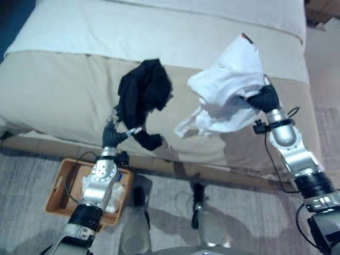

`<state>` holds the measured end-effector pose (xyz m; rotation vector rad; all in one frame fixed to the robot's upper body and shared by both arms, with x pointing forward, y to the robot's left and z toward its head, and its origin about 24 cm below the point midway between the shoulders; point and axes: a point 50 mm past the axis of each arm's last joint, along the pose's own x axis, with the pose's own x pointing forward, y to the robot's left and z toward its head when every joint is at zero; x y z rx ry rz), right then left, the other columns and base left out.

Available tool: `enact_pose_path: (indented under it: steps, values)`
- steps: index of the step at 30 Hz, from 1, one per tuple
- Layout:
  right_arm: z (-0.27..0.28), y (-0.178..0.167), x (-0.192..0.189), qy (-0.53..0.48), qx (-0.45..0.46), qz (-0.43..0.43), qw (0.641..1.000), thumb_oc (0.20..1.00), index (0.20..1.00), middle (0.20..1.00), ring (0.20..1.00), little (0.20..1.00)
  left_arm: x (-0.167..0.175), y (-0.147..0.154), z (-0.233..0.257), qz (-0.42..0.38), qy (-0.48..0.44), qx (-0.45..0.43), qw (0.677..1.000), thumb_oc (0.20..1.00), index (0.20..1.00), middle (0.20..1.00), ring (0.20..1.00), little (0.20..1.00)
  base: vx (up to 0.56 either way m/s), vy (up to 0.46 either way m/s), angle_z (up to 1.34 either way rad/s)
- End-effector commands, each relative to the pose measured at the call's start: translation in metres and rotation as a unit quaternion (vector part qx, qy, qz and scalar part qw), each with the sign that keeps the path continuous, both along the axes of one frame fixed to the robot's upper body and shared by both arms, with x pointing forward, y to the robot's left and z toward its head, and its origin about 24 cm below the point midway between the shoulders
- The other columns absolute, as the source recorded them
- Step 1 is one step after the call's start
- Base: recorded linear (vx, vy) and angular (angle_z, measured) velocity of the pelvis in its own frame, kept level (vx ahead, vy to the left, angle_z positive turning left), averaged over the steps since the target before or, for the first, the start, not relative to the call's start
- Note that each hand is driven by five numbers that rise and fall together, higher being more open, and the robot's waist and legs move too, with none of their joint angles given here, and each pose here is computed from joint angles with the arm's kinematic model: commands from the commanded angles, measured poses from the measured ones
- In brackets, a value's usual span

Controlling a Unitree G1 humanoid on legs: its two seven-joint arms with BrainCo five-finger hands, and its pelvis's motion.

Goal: Pick up clothes into the bucket

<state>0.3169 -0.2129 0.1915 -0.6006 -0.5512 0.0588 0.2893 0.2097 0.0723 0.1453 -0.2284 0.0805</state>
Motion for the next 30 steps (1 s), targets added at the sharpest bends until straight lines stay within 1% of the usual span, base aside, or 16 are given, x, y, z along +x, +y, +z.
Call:
enact_pose_path:
  steps: [1, 4, 5, 6, 10, 13, 16, 20, 22, 23, 24, 27, 30]
  values:
    - [0.042, 0.009, -0.011, -0.082, 0.056, 0.082, 0.992, 0.2, 0.2, 0.2, 0.2, 0.2, -0.002, -0.013, 0.015, -0.048, -0.042, 0.033, 0.997, 1.0, 1.0, 1.0, 1.0, 1.0, 0.07, -0.015, -0.1]
    - [0.055, 0.021, -0.015, -0.086, 0.089, 0.144, 0.982, 0.2, 0.2, 0.2, 0.2, 0.2, 0.001, -0.028, 0.027, -0.1, -0.057, 0.031, 0.993, 1.0, 1.0, 1.0, 1.0, 1.0, 0.1, -0.013, -0.1]
    - [0.055, 0.021, -0.015, -0.086, 0.09, 0.144, 0.982, 0.2, 0.2, 0.2, 0.2, 0.2, 0.001, -0.028, 0.027, -0.1, -0.057, 0.031, 0.993, 1.0, 1.0, 1.0, 1.0, 1.0, 0.12, -0.015, -0.09]
    - [0.063, 0.027, -0.019, -0.091, 0.101, 0.18, 0.974, 0.2, 0.2, 0.2, 0.2, 0.2, 0.004, -0.036, 0.03, -0.123, -0.06, 0.029, 0.99, 1.0, 1.0, 1.0, 1.0, 1.0, 0.09, -0.012, -0.1]
    - [0.08, 0.032, -0.026, -0.112, 0.104, 0.21, 0.966, 0.2, 0.2, 0.2, 0.2, 0.2, 0.009, -0.052, 0.029, -0.148, -0.054, 0.018, 0.987, 1.0, 1.0, 1.0, 1.0, 1.0, 0.09, -0.016, -0.08]
    - [0.086, 0.037, -0.029, -0.119, 0.09, 0.225, 0.963, 0.2, 0.2, 0.2, 0.2, 0.2, 0.011, -0.06, 0.027, -0.159, -0.047, 0.001, 0.986, 1.0, 1.0, 1.0, 1.0, 1.0, 0.06, -0.015, -0.06]
    - [0.081, 0.044, -0.031, -0.096, 0.044, 0.24, 0.965, 0.2, 0.2, 0.2, 0.2, 0.2, 0.012, -0.071, 0.029, -0.208, -0.038, -0.043, 0.976, 1.0, 1.0, 1.0, 1.0, 1.0, 0.06, -0.011, -0.1]
    - [0.061, 0.041, -0.025, -0.05, -0.007, 0.219, 0.974, 0.2, 0.2, 0.2, 0.2, 0.2, 0.009, -0.068, 0.032, -0.234, -0.04, -0.123, 0.964, 1.0, 1.0, 1.0, 1.0, 1.0, 0.03, -0.008, -0.1]
    - [0.047, 0.036, -0.021, -0.021, -0.02, 0.203, 0.979, 0.2, 0.2, 0.2, 0.2, 0.2, 0.006, -0.065, 0.037, -0.246, -0.052, -0.137, 0.958, 1.0, 1.0, 1.0, 1.0, 1.0, 0.0, 0.0, 0.0]
    - [0.047, 0.036, -0.021, -0.021, -0.02, 0.203, 0.979, 0.2, 0.2, 0.2, 0.2, 0.2, 0.006, -0.064, 0.037, -0.246, -0.052, -0.137, 0.958, 1.0, 1.0, 1.0, 1.0, 1.0, 0.0, 0.0, 0.0]
    - [0.028, 0.033, -0.015, 0.016, -0.023, 0.19, 0.981, 0.2, 0.2, 0.2, 0.2, 0.2, 0.003, -0.059, 0.039, -0.241, -0.059, -0.141, 0.959, 1.0, 1.0, 1.0, 1.0, 1.0, 0.0, 0.0, 0.0]
    - [0.002, 0.029, -0.01, 0.067, -0.012, 0.179, 0.982, 0.2, 0.2, 0.2, 0.2, 0.2, 0.0, -0.055, 0.048, -0.228, -0.085, -0.099, 0.965, 1.0, 1.0, 1.0, 1.0, 1.0, 0.0, 0.0, 0.0]
    - [-0.01, 0.03, -0.007, 0.088, -0.033, 0.171, 0.981, 0.2, 0.2, 0.2, 0.2, 0.2, -0.001, -0.058, 0.054, -0.23, -0.101, -0.089, 0.964, 1.0, 1.0, 1.0, 1.0, 1.0, 0.0, -0.002, 0.02]
